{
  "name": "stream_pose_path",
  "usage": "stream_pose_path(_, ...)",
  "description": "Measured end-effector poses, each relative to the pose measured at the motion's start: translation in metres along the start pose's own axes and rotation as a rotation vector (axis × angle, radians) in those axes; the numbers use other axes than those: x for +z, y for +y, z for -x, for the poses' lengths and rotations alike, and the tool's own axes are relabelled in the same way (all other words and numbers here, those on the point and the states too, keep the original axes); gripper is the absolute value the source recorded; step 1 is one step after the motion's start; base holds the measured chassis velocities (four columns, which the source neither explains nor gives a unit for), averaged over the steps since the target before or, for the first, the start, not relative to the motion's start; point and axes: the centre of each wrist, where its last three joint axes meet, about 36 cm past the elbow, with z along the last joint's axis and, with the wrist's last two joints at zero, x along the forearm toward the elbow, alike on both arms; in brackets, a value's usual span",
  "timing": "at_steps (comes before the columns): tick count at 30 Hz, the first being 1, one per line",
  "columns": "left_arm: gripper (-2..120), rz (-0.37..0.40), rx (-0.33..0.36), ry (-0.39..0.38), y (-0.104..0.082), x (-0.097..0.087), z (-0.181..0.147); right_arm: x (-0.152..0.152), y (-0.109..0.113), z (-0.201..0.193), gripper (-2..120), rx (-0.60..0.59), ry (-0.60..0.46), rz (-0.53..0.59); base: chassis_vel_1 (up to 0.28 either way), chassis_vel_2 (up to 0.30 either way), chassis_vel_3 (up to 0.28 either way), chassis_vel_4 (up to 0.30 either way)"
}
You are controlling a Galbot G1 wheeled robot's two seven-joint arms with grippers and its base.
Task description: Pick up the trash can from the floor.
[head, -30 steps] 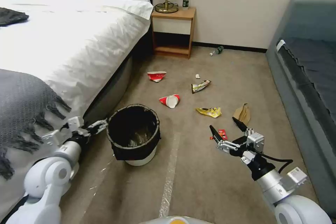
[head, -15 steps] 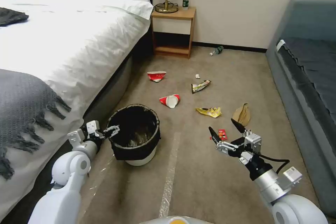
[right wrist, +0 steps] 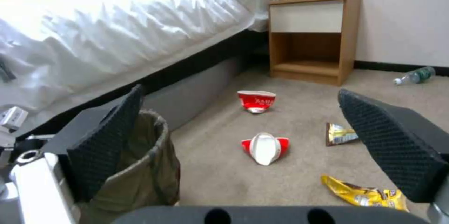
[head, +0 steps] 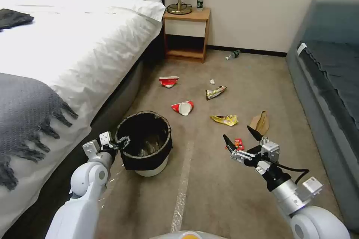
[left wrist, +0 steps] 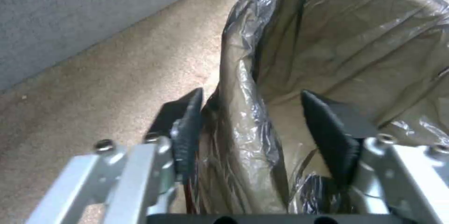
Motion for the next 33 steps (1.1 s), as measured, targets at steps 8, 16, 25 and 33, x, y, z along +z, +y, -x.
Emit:
stream_pose_path(8,25,-0.005,-0.007,-0.006,0.004,0.002,-0.004,-0.001,-0.001,0.000,100,-0.005,-0.003,-0.004,0.000,0.000,0.000,0.000)
stream_pose_path(16,3,-0.011,-0.012,-0.020,0.006,0.003,-0.011,0.000,0.000,0.000,100,-0.009,-0.006,-0.005,0.000,0.000,0.000,0.000)
stream_pose_path(25,3,-0.017,-0.001,-0.084,0.009,-0.013,-0.036,-0.003,0.001,0.001,100,-0.015,-0.015,-0.009,0.000,0.000,0.000,0.000)
stream_pose_path(33,3,-0.002,0.028,-0.167,0.006,-0.033,-0.078,-0.005,0.003,0.002,100,-0.017,-0.024,-0.009,0.000,0.000,0.000,0.000)
